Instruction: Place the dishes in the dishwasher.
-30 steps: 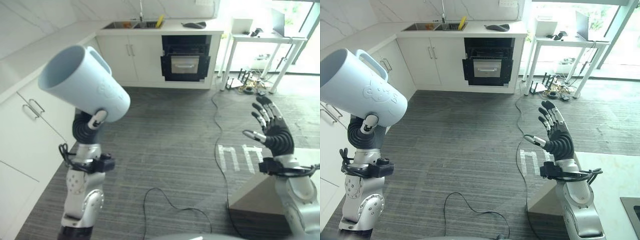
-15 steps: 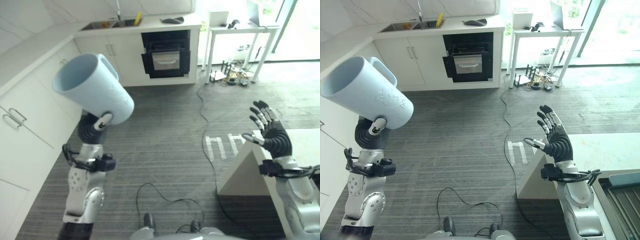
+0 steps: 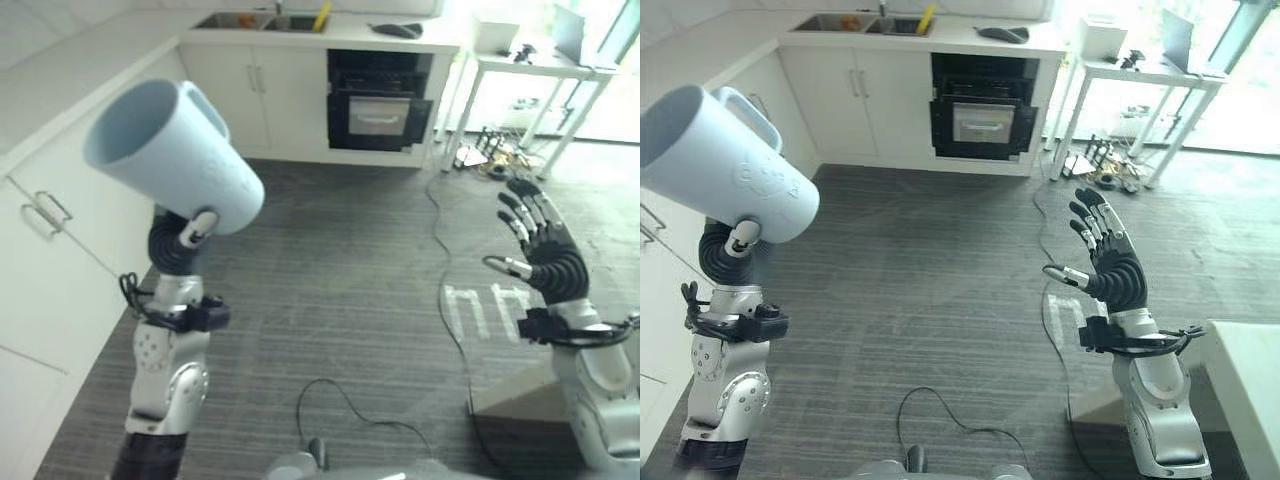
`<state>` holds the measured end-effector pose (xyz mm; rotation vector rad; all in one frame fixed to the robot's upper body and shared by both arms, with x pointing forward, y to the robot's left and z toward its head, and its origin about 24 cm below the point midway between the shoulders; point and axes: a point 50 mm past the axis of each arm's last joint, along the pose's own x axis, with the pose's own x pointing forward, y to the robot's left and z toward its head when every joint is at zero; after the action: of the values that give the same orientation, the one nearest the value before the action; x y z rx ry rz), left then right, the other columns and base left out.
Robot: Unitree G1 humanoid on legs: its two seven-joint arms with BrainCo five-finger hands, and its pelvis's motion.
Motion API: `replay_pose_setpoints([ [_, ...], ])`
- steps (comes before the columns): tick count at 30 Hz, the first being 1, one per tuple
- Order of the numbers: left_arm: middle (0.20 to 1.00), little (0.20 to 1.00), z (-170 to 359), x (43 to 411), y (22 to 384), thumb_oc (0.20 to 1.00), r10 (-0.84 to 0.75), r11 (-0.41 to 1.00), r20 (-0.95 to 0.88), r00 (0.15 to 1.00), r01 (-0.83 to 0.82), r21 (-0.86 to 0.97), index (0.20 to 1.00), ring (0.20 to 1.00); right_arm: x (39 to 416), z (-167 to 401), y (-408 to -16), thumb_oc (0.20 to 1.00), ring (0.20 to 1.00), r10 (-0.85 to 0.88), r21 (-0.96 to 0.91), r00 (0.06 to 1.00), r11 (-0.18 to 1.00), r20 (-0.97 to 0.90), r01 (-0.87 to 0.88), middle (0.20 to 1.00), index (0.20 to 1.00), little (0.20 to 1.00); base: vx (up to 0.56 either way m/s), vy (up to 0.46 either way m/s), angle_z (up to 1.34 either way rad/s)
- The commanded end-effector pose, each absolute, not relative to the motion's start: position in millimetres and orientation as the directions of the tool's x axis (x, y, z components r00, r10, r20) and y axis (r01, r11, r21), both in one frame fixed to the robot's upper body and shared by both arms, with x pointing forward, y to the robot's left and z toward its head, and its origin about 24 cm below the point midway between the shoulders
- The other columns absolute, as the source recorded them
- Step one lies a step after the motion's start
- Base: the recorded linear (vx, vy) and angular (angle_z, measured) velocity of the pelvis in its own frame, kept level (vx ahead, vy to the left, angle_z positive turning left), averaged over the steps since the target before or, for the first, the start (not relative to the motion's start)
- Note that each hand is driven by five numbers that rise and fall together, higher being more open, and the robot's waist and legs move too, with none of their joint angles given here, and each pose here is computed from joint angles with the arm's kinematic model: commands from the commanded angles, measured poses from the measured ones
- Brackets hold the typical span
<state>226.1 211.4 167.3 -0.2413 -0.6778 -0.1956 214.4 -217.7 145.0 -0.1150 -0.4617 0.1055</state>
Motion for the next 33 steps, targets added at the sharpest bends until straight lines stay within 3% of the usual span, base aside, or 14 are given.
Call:
replay_pose_setpoints([
  [1,0.200,0.200,179.8,219.0,214.1,0.200,-0.141,0.969,0.674,0.725,0.240,-0.055,0.200,0.200,219.3,152.5,-211.8,1.000,1.000,0.139,-0.176,0.858,0.983,0.494,-0.058,1.000,1.000,1.000,0.17,0.141,-0.13],
  [9,0.200,0.200,180.9,219.4,212.1,0.200,-0.161,0.958,0.671,0.723,0.277,-0.068,0.200,0.200,206.8,152.2,-230.1,1.000,1.000,0.115,-0.171,0.863,0.985,0.492,-0.034,1.000,1.000,1.000,0.32,-0.078,0.02],
  [17,0.200,0.200,181.1,216.3,208.0,0.200,-0.171,0.949,0.672,0.721,0.303,-0.083,0.200,0.200,211.6,160.0,-223.8,1.000,1.000,0.102,-0.176,0.857,0.984,0.506,-0.013,1.000,1.000,1.000,0.49,-0.344,0.57],
  [25,0.200,0.200,169.8,208.0,213.5,0.200,-0.125,0.956,0.653,0.747,0.267,-0.121,0.200,0.200,212.2,156.0,-230.9,1.000,1.000,0.139,-0.220,0.874,0.975,0.466,-0.038,1.000,1.000,1.000,0.27,-0.230,-0.47],
  [33,0.200,0.200,158.9,199.9,222.3,0.200,-0.100,0.964,0.651,0.752,0.235,-0.123,0.200,0.200,210.8,154.2,-230.1,1.000,1.000,0.172,-0.221,0.877,0.972,0.449,-0.077,1.000,1.000,1.000,0.42,0.152,-0.67],
])
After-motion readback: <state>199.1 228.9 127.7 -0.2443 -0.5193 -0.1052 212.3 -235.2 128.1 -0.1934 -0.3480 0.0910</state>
